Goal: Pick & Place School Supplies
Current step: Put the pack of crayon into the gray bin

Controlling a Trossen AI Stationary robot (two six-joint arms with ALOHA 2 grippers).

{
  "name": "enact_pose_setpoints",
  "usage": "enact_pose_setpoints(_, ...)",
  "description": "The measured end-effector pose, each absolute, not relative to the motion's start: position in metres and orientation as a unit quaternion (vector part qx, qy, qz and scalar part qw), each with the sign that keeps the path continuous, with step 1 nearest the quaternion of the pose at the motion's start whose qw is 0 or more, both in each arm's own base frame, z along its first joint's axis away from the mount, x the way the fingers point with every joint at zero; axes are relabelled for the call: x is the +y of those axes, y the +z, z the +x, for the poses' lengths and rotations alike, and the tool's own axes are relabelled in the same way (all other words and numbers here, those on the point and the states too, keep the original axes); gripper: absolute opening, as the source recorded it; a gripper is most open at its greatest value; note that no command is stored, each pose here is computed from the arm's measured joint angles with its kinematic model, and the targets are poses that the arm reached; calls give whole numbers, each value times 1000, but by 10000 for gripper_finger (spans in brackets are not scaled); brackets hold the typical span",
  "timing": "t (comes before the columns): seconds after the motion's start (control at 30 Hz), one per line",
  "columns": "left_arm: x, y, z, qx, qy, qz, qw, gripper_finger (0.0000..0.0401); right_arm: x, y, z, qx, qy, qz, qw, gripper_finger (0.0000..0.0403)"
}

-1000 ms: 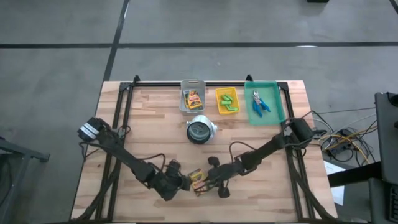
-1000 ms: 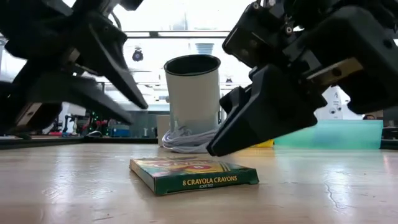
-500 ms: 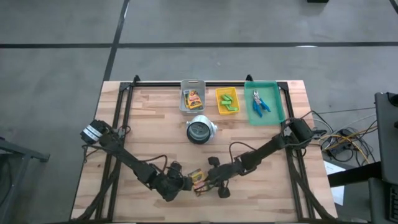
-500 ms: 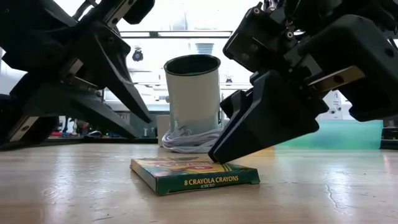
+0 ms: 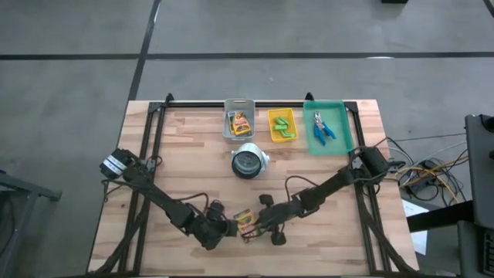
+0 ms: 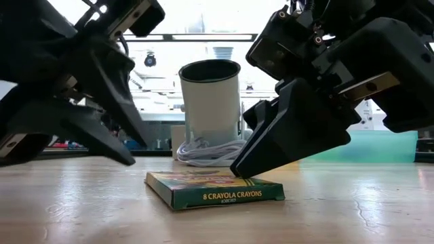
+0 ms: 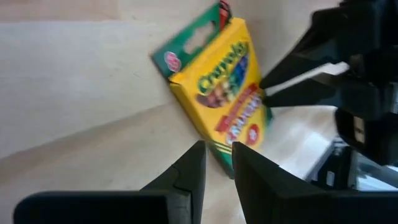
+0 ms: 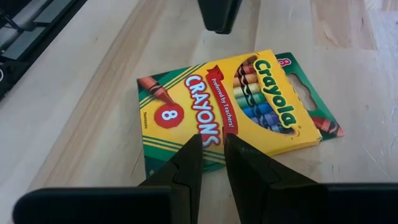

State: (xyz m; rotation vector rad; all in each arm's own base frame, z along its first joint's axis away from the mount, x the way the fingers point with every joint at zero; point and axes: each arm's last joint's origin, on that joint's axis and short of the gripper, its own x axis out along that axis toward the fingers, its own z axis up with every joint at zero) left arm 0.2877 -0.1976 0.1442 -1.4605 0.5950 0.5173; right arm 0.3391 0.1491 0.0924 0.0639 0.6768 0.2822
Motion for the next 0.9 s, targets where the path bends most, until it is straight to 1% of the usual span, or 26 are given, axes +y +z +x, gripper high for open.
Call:
enact_pose_setpoints(0.17, -196, 142, 286, 270, 245, -641, 675, 83, 149, 92, 339, 332, 137, 32, 933, 68)
enact_pose_setpoints(0.3, -195, 142, 286, 255, 249, -641, 680, 83, 149, 92, 339, 332, 138, 32, 933, 68)
enact_pose_setpoints(0.9, -195, 143, 287, 251, 250, -646, 676, 83, 149, 89, 339, 337, 137, 33, 931, 68)
